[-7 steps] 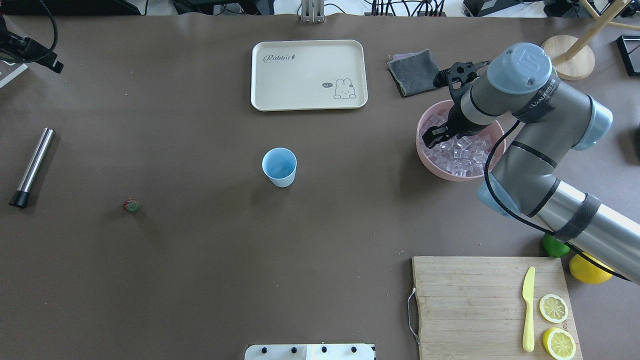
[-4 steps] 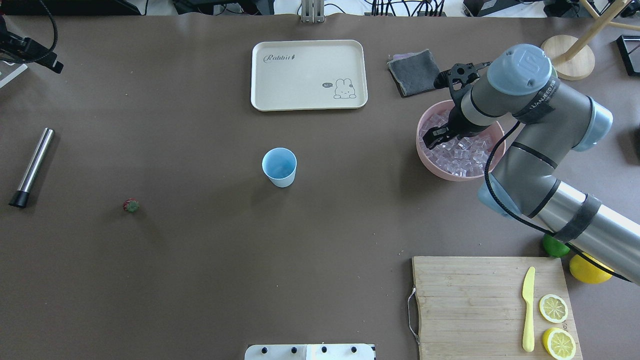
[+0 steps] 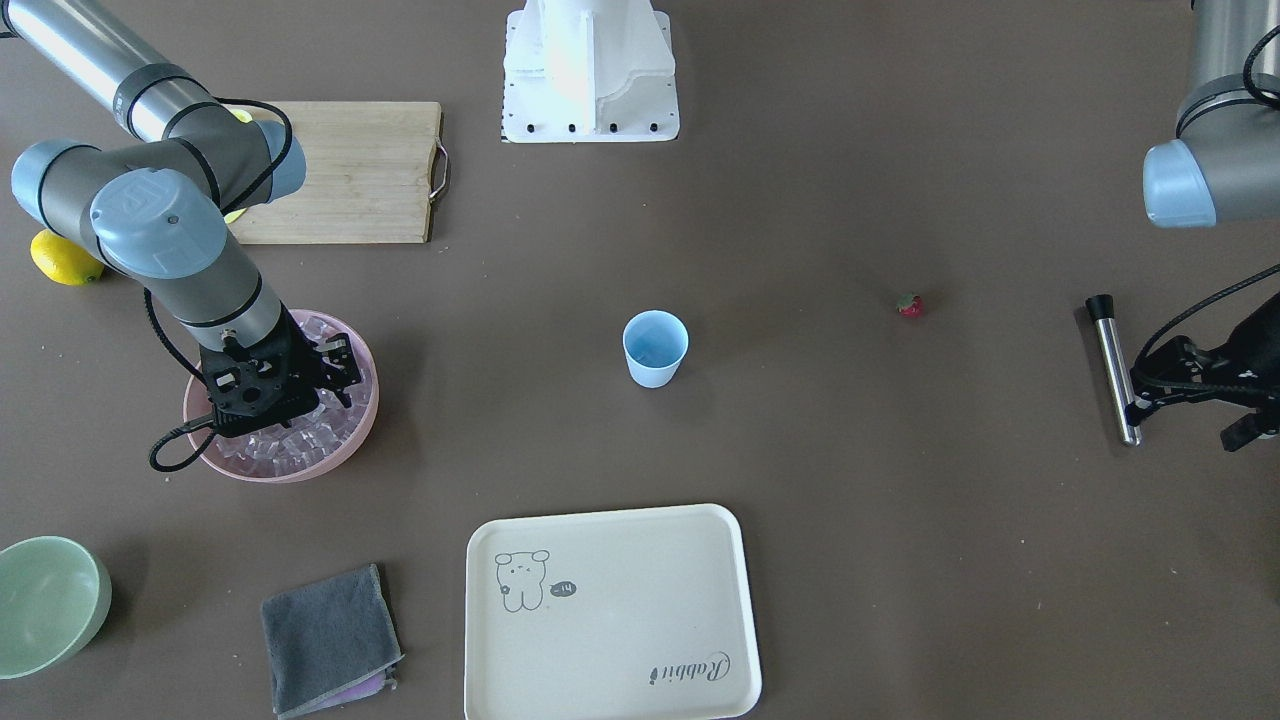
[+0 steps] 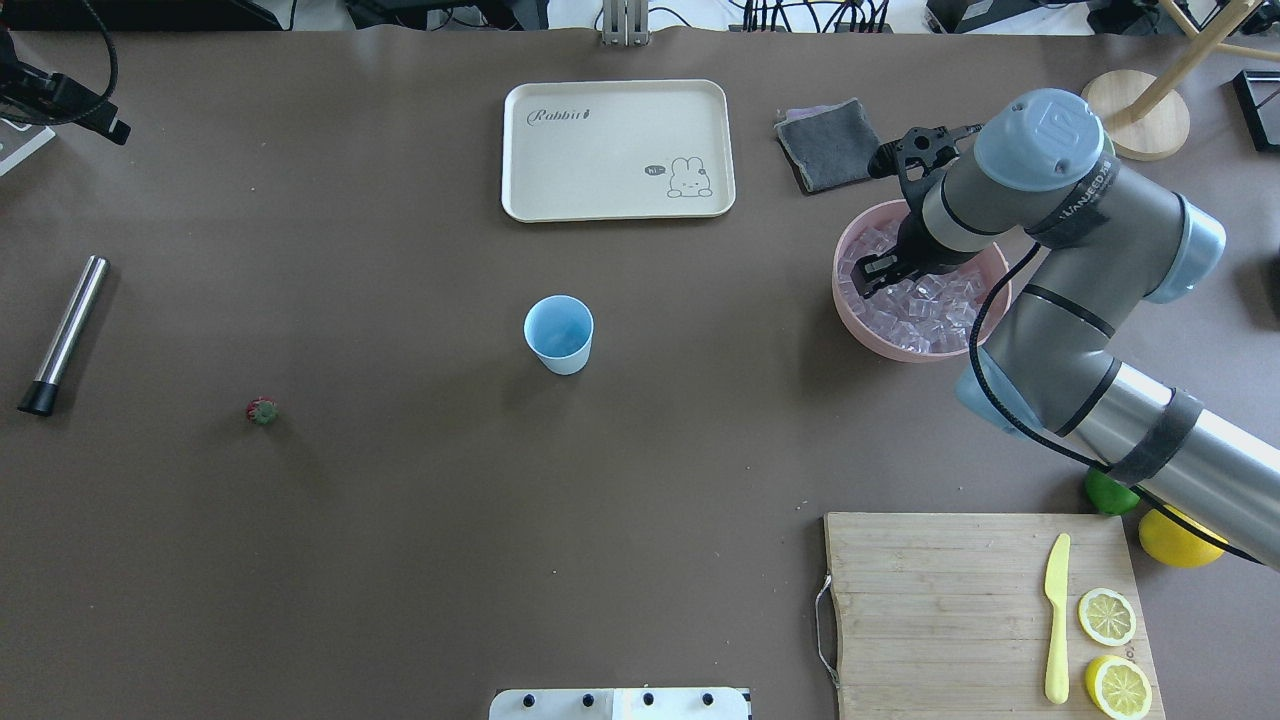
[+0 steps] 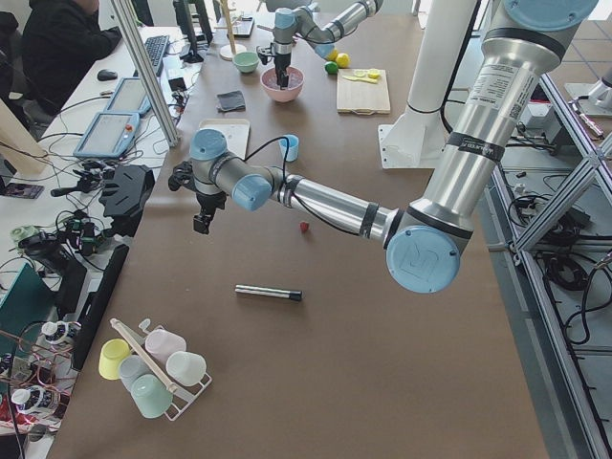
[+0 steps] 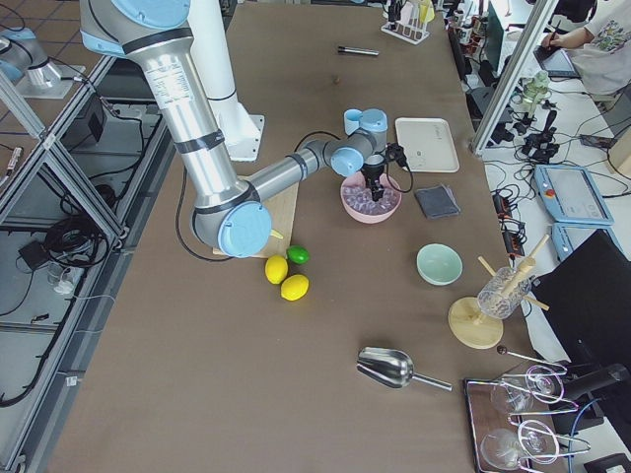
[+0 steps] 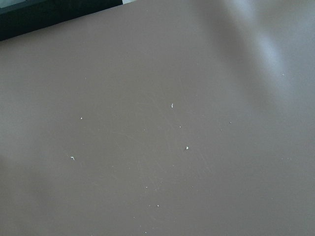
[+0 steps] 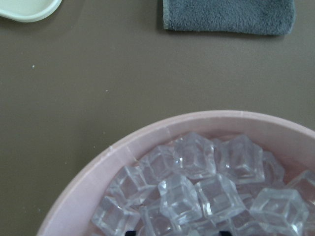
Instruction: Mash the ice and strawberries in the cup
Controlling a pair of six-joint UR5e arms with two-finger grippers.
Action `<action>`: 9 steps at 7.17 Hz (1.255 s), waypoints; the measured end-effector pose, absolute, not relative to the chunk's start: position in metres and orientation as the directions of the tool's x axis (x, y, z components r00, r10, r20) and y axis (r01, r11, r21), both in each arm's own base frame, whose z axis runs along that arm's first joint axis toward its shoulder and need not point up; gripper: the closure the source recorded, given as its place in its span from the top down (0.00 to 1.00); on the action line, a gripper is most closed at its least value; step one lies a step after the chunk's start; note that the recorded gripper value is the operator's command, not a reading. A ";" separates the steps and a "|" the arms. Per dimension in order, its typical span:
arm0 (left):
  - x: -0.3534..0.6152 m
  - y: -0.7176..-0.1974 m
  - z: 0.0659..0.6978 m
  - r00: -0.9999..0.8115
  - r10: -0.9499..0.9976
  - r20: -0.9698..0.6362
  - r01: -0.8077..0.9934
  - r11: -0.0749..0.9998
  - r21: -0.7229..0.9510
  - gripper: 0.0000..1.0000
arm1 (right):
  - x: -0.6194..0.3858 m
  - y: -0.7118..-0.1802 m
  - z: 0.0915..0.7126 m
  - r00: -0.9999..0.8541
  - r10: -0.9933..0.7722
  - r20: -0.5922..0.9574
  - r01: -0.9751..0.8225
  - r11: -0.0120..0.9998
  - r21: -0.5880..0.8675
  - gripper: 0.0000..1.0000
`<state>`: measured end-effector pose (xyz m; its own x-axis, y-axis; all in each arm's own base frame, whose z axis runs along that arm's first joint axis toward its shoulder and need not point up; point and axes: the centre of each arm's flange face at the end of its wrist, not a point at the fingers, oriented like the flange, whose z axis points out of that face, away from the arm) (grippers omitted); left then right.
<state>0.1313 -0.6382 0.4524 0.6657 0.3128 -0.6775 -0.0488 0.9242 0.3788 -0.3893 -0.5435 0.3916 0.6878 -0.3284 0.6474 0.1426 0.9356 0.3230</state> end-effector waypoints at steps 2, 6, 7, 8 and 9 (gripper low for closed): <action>0.131 -0.638 0.453 0.666 0.313 -0.678 -0.049 0.924 0.378 0.97 | -0.389 -0.544 0.391 0.687 -0.327 0.649 0.140 0.936 0.323 0.57; 0.132 -0.638 0.456 0.666 0.310 -0.678 -0.050 0.926 0.375 0.97 | -0.389 -0.543 0.388 0.687 -0.316 0.654 0.130 0.939 0.318 0.35; 0.132 -0.638 0.457 0.666 0.310 -0.678 -0.051 0.926 0.373 0.98 | -0.389 -0.543 0.388 0.688 -0.315 0.654 0.128 0.940 0.317 0.29; 0.133 -0.638 0.457 0.666 0.310 -0.678 -0.052 0.927 0.372 0.98 | -0.389 -0.543 0.389 0.689 -0.310 0.655 0.125 0.941 0.313 0.22; 0.134 -0.638 0.457 0.666 0.310 -0.678 -0.052 0.927 0.372 0.98 | -0.388 -0.543 0.390 0.691 -0.302 0.657 0.120 0.944 0.308 0.16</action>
